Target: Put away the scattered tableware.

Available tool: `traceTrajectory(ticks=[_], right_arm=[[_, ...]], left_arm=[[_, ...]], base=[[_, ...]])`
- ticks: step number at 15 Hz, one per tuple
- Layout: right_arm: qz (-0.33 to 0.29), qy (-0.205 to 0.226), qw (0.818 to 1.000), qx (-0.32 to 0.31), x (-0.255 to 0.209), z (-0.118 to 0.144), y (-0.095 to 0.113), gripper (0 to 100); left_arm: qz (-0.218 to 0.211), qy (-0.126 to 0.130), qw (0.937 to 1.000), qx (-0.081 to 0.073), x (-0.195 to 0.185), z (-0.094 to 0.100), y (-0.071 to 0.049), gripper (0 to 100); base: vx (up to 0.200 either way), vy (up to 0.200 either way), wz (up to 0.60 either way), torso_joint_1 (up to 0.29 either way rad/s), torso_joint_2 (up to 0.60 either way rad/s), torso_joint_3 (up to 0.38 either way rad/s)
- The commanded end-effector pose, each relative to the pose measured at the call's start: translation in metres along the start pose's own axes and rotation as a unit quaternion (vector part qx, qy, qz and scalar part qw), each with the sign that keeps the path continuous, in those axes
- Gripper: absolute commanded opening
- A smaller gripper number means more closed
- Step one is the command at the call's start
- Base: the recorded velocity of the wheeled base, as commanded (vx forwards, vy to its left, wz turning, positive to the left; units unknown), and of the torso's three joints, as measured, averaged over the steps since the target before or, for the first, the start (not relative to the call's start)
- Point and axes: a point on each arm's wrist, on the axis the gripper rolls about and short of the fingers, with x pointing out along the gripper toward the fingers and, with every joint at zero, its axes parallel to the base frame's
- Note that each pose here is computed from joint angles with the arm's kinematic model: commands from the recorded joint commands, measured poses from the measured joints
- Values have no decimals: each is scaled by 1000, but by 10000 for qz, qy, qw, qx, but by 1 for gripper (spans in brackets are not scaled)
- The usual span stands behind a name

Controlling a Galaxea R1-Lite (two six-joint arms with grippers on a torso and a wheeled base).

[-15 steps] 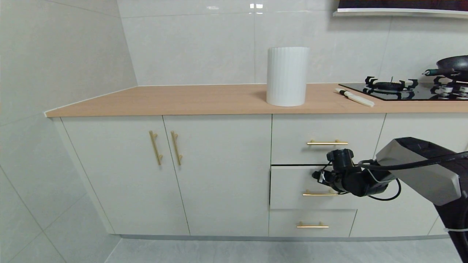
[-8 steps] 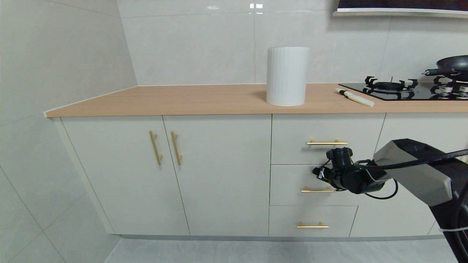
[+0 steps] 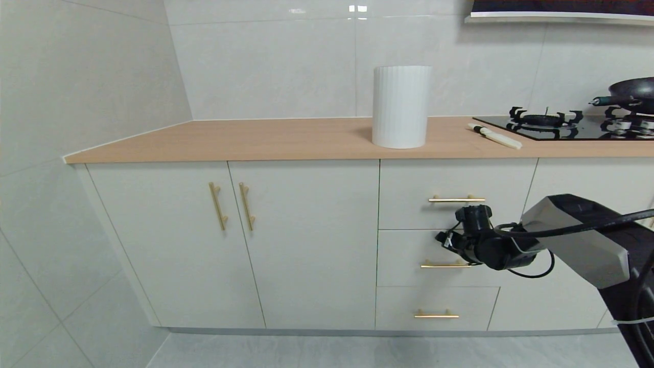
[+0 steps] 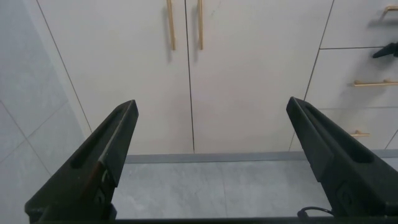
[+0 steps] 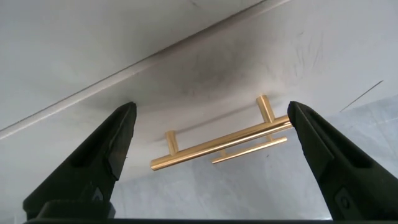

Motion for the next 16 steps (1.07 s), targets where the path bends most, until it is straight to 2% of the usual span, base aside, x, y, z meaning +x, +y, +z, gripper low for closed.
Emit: traceTrajectory(ticks=[1,2,5,7,8,9,12,14,15,16], right_arm=[[-3,23,10000,-16,-17,7,1,100],[-9,64,10000,-19,-24,9,0,100],[49,119,9995,-276,-99,25,-5,100],[246,-308,9981,-481,-175,50,-7,100],[286,-415,9975,-503,-192,54,-10,100],[515,-887,9929,-594,-258,65,-19,100],[639,-1889,9760,-876,-365,59,-53,100],[543,-2430,9624,-1084,-405,48,-73,100],[151,-2841,9517,-1156,-436,36,-98,100],[-38,-3022,9466,-1124,-454,26,-112,100]], left_arm=[[2,6,10000,0,0,0,0,100],[2,6,10000,0,0,0,0,100],[2,-2,10000,0,0,0,0,100],[2,-2,10000,0,0,0,0,100],[2,-2,10000,0,0,0,0,100],[2,-2,10000,0,0,0,0,100],[2,-2,10000,0,0,0,0,100],[2,6,10000,0,0,0,0,100],[2,-2,10000,0,0,0,0,100],[2,-2,10000,0,0,0,0,100]], base=[[0,0,0,0,0,0],[0,0,0,0,0,0],[0,0,0,0,0,0],[0,0,0,0,0,0],[0,0,0,0,0,0],[0,0,0,0,0,0],[0,0,0,0,0,0],[0,0,0,0,0,0],[0,0,0,0,0,0],[0,0,0,0,0,0]])
